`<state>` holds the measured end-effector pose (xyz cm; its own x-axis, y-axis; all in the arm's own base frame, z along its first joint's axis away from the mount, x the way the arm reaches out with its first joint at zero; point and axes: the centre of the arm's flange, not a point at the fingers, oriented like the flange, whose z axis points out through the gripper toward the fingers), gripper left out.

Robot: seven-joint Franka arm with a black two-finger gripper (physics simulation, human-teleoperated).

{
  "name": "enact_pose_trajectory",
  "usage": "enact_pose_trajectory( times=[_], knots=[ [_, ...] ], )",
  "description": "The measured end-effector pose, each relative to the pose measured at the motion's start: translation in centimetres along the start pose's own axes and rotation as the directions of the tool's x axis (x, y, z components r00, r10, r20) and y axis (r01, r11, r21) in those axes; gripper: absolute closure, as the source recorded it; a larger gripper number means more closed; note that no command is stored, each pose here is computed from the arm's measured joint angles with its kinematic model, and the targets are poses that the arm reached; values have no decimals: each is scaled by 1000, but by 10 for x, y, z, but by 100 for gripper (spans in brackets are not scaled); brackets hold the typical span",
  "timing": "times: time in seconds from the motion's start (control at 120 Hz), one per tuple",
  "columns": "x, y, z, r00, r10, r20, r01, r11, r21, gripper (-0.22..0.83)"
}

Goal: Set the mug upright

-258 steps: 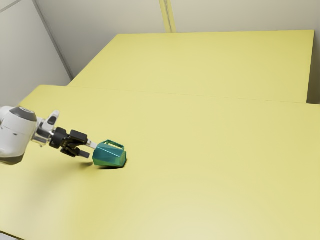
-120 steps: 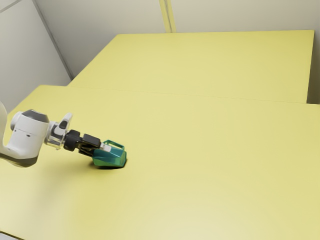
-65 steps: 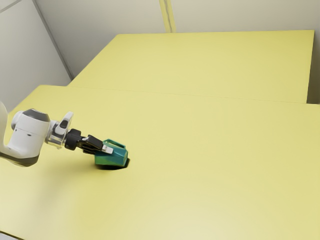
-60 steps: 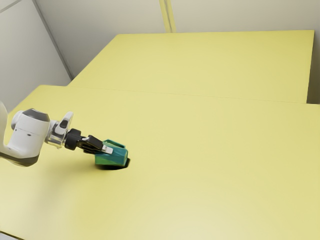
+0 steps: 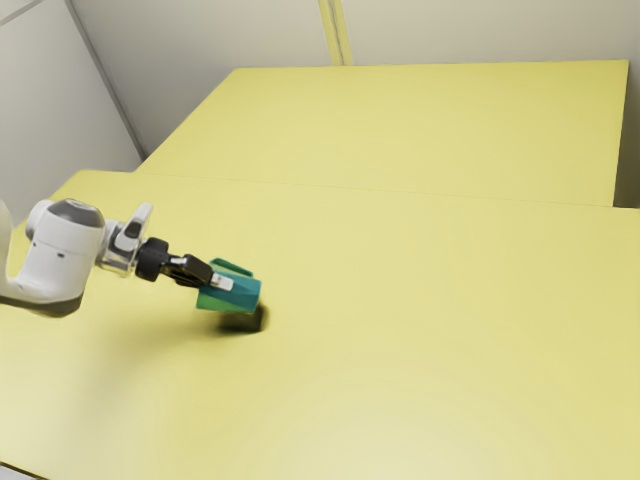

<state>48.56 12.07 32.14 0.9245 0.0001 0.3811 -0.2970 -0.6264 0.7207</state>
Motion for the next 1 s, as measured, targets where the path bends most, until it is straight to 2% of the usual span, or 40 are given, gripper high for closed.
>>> enact_pose_trajectory(
  times=[0.175,0.292,0.442,0.667,0.817,1.0],
  knots=[
    [29,23,-13,992,103,79,-109,991,76,79],
    [48,40,-20,971,161,178,-188,972,142,79],
    [62,60,-16,943,184,278,-245,949,200,79],
    [70,87,1,885,179,429,-325,898,296,79],
    [75,104,9,851,165,499,-385,841,379,79],
    [75,118,6,841,109,529,-404,778,481,79]
  ],
)
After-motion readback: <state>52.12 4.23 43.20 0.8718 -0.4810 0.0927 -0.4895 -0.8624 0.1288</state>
